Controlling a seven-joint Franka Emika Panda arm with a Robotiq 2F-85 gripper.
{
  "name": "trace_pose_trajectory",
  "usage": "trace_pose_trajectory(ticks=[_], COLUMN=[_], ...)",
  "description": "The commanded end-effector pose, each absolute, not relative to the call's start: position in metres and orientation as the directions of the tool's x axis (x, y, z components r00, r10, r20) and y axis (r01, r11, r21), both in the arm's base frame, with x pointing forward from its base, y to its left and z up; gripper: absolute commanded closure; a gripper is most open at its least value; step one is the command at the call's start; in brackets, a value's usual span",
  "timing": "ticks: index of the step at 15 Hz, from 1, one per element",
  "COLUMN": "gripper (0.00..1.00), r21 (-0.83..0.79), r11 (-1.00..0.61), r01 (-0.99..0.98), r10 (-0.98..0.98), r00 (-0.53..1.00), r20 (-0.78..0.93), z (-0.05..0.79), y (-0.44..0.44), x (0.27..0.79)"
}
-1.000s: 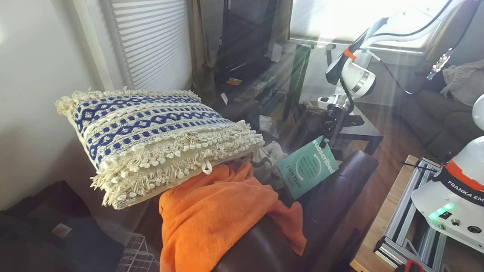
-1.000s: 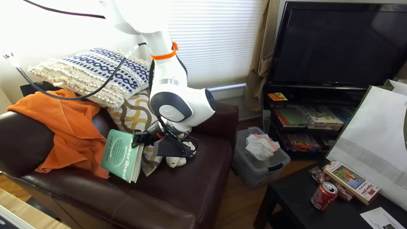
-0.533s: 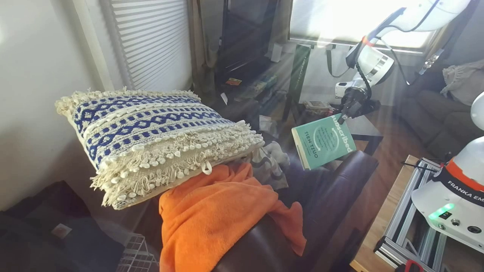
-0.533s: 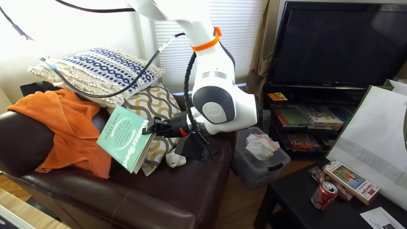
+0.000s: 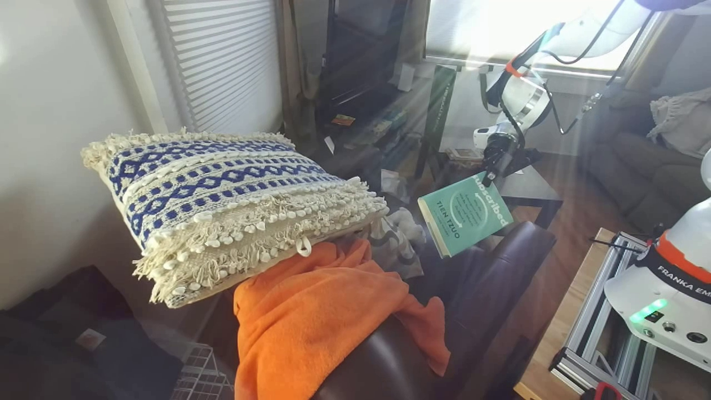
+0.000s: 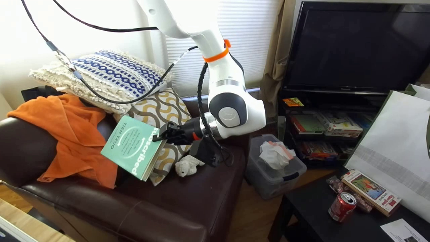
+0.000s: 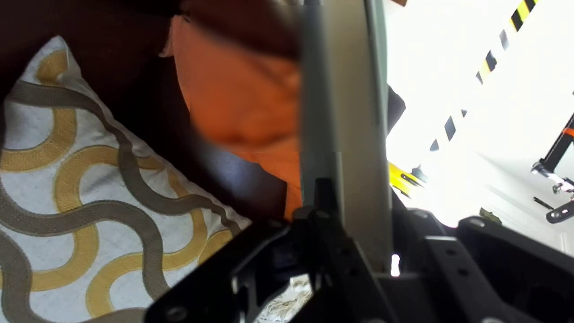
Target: Put the book on top of the sofa
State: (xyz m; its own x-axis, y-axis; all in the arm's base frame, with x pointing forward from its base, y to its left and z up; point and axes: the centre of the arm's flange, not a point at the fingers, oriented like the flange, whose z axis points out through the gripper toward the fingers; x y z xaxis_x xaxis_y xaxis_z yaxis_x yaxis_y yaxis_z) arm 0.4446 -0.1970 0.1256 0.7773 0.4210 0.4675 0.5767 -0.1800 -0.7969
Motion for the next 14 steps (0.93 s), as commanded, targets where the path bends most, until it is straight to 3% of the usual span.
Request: trace_pose_trajectory(ticks=[1, 14], gripper=[0.93, 0.93], r21=[-0.806, -0.909], r11=[-0.132, 0.031], r01=[0.576, 0.416], r10=[0.402, 0.603], r00=[0.775, 0.718], r20=[0.488, 0.349], z=[0.148, 0.155], y=[-0.167, 0.028], x=[0.464, 0.491])
